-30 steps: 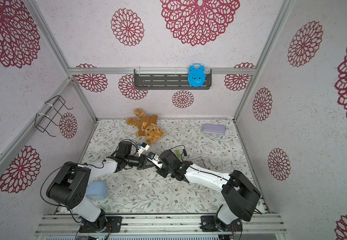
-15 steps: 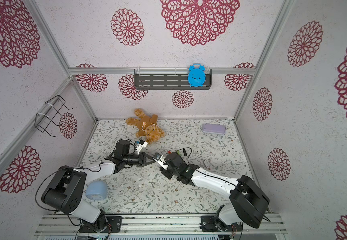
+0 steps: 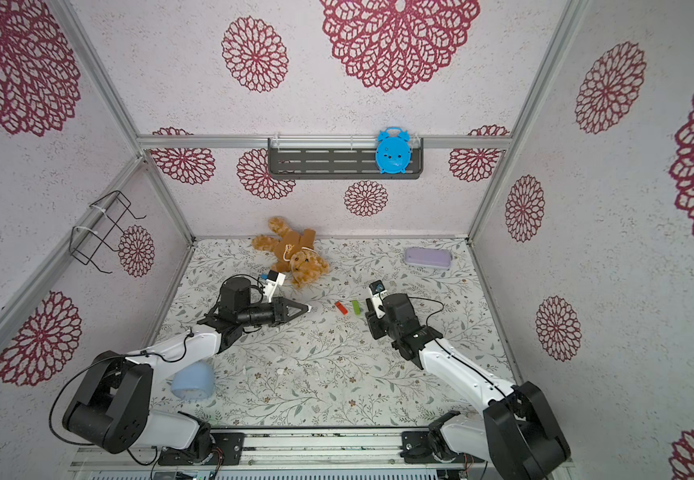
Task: Close the usb drive cover
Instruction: Move the USB drive to the center of the board.
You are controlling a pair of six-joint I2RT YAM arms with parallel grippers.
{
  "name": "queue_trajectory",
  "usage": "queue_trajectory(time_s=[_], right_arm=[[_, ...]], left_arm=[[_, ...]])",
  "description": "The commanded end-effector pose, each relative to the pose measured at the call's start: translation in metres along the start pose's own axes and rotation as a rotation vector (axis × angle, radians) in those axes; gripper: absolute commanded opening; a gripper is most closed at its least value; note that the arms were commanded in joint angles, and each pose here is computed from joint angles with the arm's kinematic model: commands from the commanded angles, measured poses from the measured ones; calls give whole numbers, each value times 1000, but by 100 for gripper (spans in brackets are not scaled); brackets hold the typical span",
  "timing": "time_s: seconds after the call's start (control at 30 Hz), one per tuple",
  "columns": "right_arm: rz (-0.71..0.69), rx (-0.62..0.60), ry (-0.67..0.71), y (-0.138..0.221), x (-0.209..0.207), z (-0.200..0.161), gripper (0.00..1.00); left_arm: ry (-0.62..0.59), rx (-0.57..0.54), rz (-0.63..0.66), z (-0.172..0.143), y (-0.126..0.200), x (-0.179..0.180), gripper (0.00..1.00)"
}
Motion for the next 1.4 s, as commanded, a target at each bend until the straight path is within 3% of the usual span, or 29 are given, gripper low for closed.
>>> queue_trajectory(time_s=[0.0, 0.23, 0.57, 1.0, 1.23, 1.37], right_arm=[[60, 142, -92, -11, -1, -17, 52], [57, 334, -52, -40, -4, -27, 52], [101, 517, -4, -74, -1, -33, 51], [108, 547, 37, -81, 0, -29, 51], [15, 415, 3, -49, -16, -6, 53], [-83, 398, -79, -30, -48, -17, 55]], left_arm=[[-23, -45, 29, 2, 5, -2, 8], [-44, -71, 51, 5, 11, -7, 8], [-52, -69, 61, 7, 11, -9, 8], [-66, -72, 85, 7, 15, -8, 7], [-86, -90, 109, 10, 19, -11, 7], [-88, -97, 115, 12, 18, -11, 7]])
Point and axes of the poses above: each gripper's point midway between its finger pads, its own y axis back along the fingers, its own x axis along the line the jaws close on, z = x × y, the point moved 4 cm from there along y, back along the fingers, and after that the axes turned 10 degrees about y, right-handed, at the moved point
